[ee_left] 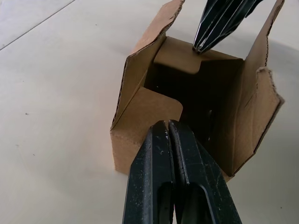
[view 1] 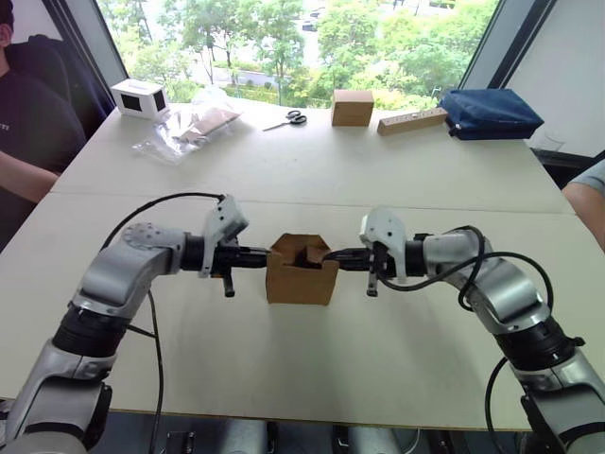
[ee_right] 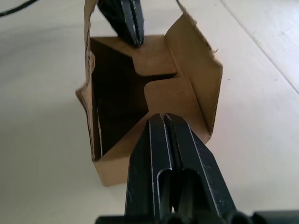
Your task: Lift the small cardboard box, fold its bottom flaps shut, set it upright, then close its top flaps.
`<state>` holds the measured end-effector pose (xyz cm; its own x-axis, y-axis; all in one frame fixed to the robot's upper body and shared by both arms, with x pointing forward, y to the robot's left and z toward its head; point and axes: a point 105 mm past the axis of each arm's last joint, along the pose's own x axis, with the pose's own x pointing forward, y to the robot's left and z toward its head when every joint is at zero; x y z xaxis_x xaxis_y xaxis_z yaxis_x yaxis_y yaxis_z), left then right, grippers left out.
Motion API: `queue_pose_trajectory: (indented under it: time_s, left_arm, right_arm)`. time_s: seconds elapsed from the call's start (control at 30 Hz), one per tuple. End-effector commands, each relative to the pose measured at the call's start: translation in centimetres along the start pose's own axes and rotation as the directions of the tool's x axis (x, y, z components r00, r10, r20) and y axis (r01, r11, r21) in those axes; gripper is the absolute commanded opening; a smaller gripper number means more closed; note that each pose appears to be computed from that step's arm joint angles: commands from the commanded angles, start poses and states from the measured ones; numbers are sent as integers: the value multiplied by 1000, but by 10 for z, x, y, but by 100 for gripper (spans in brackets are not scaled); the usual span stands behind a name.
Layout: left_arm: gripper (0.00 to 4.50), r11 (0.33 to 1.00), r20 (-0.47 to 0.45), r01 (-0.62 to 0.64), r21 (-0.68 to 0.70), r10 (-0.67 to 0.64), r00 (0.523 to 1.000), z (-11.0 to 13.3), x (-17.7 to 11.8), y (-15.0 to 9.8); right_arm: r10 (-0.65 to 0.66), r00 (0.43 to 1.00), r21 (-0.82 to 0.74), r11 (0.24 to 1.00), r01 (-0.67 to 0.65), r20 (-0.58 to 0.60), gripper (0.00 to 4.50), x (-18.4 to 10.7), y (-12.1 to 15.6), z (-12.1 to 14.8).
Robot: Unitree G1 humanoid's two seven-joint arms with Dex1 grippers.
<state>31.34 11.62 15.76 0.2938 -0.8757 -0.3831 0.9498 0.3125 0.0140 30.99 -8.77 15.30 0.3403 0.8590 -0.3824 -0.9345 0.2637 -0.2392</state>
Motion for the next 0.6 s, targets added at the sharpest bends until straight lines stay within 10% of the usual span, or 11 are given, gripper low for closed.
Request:
queue_pose_trajectory:
  time_s: [0.03,0.6]
  left_arm:
    - [5,999,-10,2,46,-1,1000,4,3,0]
    - [5,999,4,7,54,-7,1000,6,7,2]
  right_arm:
    - [3,1000,-33,999,-2,28,0,2,0,7]
    - [15,1000,-61,998,-14,19,0,6,-4,11]
